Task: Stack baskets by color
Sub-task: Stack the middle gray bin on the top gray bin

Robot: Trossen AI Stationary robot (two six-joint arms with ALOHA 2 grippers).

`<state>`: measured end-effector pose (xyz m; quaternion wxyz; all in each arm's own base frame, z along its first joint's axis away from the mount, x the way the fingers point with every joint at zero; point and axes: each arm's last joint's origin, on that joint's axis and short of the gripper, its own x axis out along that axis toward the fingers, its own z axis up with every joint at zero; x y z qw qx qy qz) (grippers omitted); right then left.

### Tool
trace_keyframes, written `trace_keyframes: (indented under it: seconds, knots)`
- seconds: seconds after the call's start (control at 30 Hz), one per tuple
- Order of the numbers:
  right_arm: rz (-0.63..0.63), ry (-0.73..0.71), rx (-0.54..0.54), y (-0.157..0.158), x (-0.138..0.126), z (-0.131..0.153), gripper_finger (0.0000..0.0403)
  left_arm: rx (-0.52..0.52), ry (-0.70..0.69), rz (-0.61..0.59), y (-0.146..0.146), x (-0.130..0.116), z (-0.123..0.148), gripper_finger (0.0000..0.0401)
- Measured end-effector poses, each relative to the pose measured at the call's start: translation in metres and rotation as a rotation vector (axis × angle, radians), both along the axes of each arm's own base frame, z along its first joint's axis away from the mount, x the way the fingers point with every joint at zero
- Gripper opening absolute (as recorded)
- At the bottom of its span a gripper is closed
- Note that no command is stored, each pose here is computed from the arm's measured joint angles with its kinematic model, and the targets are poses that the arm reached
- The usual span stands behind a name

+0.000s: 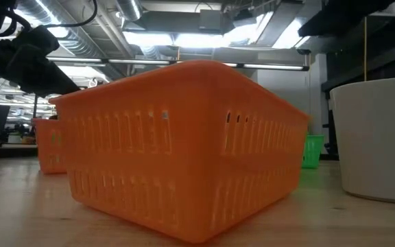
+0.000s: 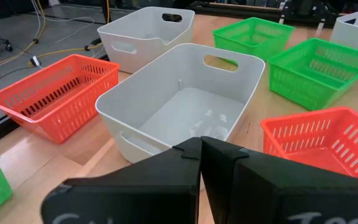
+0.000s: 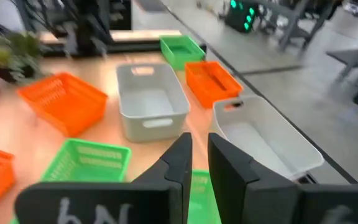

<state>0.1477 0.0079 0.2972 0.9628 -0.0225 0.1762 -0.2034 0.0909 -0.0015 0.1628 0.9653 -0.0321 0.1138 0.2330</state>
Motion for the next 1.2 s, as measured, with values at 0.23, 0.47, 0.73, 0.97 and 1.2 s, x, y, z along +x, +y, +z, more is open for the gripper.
trace_keyframes:
  seconds: [0.23, 0.47, 0.73, 0.97, 1.2]
  knots:
    - [-0.017, 0.141, 0.019, -0.007, 0.03, -0.01, 0.0053, 0.0, 0.0, 0.0, 0.0, 0.0, 0.0, 0.0]
    - [0.011, 0.28, 0.094, -0.016, 0.049, -0.032, 0.0053, 0.0, 0.0, 0.0, 0.0, 0.0, 0.0, 0.0]
    - [-0.008, 0.379, 0.022, -0.021, 0.06, -0.045, 0.0053, 0.0, 0.0, 0.0, 0.0, 0.0, 0.0, 0.0]
    - [-0.038, 0.408, 0.028, -0.025, 0.067, -0.052, 0.0053, 0.007, 0.003, 0.0, 0.0, 0.0, 0.0, 0.0]
    - [-0.062, 0.505, 0.018, -0.036, 0.071, -0.065, 0.0086, 0.278, 0.13, 0.117, 0.005, -0.002, 0.001, 0.0]
